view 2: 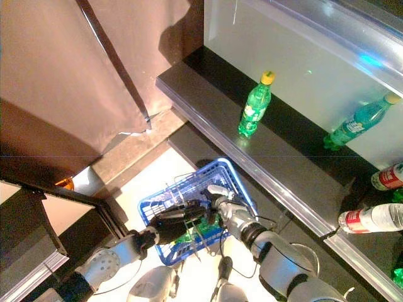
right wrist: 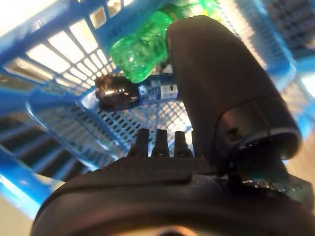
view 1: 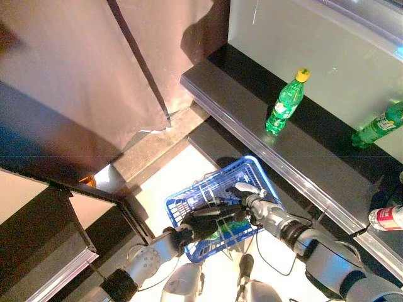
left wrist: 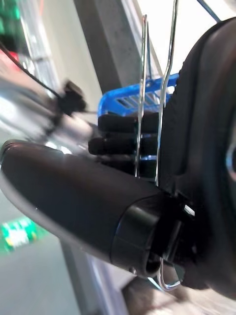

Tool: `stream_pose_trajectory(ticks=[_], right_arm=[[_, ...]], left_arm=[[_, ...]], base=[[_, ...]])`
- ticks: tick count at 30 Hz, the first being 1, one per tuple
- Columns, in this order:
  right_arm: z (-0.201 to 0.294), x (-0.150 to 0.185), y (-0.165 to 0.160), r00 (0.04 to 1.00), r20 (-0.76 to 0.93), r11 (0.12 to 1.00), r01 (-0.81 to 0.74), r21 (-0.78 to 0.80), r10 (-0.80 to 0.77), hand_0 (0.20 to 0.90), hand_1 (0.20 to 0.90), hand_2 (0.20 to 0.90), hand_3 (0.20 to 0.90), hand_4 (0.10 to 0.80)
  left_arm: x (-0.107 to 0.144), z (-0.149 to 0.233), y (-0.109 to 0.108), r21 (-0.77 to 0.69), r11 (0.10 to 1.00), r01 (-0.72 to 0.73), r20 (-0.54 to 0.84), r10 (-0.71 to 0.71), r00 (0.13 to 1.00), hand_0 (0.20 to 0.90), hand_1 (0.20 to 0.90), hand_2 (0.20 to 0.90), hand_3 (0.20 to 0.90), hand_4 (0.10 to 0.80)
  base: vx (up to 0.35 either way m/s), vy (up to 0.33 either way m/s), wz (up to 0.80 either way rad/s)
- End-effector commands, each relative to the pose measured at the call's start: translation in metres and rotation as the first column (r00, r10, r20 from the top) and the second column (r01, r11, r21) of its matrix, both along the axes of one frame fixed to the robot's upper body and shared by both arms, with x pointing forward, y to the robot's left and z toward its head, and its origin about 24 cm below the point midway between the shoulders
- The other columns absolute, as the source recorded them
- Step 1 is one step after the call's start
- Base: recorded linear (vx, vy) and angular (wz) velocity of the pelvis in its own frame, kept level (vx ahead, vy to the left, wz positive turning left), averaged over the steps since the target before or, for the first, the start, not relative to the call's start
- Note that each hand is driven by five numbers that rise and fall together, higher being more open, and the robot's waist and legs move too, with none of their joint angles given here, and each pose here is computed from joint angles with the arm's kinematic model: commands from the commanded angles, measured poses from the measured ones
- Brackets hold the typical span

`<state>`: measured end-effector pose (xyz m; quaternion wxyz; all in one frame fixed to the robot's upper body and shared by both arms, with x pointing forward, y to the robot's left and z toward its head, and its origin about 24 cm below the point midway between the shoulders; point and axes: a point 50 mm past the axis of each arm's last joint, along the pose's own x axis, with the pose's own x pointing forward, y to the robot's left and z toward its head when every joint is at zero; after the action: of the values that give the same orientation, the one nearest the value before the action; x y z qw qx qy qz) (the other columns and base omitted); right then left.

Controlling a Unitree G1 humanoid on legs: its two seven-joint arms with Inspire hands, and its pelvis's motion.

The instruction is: Pick up the drink and place into the basket.

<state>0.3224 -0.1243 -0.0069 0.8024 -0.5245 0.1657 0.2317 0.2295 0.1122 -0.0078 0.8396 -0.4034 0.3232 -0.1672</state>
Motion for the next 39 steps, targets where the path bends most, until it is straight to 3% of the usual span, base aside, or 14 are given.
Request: stream_pose_trajectory(ticks=[1,5,14,20,23,27,30,33,39], right_arm=[[0.007,-0.012,-0.008,0.996,0.089,0.999,0.009,0.046,-0.013,0.900,0.900,0.900,0.900,0.800],[0.009,-0.038,-0.031,0.992,0.122,0.996,0.006,0.088,-0.017,0.900,0.900,0.900,0.900,0.800],[0.012,-0.056,-0.054,0.976,0.152,0.968,0.118,0.223,-0.154,0.900,0.900,0.900,0.900,0.800],[0.010,-0.074,-0.060,0.963,0.124,0.915,0.179,0.363,-0.238,0.900,0.900,0.900,0.900,0.800],[-0.002,-0.087,-0.065,0.960,0.053,0.872,0.227,0.434,-0.276,0.900,0.900,0.900,0.900,0.800],[-0.027,-0.105,-0.068,0.920,-0.142,0.755,0.383,0.532,-0.366,0.900,0.900,0.900,0.900,0.800],[-0.055,-0.123,-0.074,0.901,-0.209,0.781,0.433,0.451,-0.379,0.900,0.900,0.900,0.900,0.800],[-0.070,-0.135,-0.076,0.853,-0.315,0.723,0.521,0.453,-0.417,0.900,0.900,0.900,0.900,0.800],[-0.116,-0.169,-0.073,0.664,-0.572,0.550,0.737,0.393,-0.482,0.900,0.900,0.900,0.900,0.800]], left_arm=[[-0.010,0.108,-0.044,-0.440,0.868,0.232,0.420,-0.030,0.907,0.300,0.300,0.300,0.200,0.100],[-0.018,0.089,-0.018,-0.405,0.907,0.117,0.369,0.046,0.928,0.300,0.300,0.300,0.200,0.100],[-0.015,0.061,0.019,-0.214,0.969,-0.126,0.347,0.196,0.917,0.300,0.300,0.300,0.200,0.100],[-0.019,0.018,0.055,-0.046,0.929,-0.368,0.231,0.368,0.901,0.300,0.300,0.300,0.200,0.100],[-0.029,-0.016,0.083,0.105,0.877,-0.469,0.196,0.444,0.874,0.300,0.300,0.300,0.200,0.100],[-0.042,-0.046,0.100,0.239,0.823,-0.515,0.146,0.493,0.857,0.300,0.300,0.300,0.200,0.100],[-0.058,-0.078,0.110,0.320,0.785,-0.531,0.055,0.544,0.837,0.300,0.300,0.300,0.200,0.100],[-0.067,-0.091,0.113,0.396,0.759,-0.516,0.006,0.560,0.828,0.300,0.300,0.300,0.200,0.100],[-0.097,-0.127,0.112,0.529,0.731,-0.431,-0.159,0.584,0.796,0.300,0.300,0.300,0.200,0.100]], base=[[0.069,-0.015,-0.06],[0.058,-0.022,-0.05],[0.011,-0.038,-0.06],[-0.031,-0.036,-0.05],[-0.036,-0.024,-0.12],[-0.025,-0.014,-0.18],[-0.023,-0.015,-0.24],[-0.033,-0.015,-0.15],[-0.012,-0.013,-0.14]])
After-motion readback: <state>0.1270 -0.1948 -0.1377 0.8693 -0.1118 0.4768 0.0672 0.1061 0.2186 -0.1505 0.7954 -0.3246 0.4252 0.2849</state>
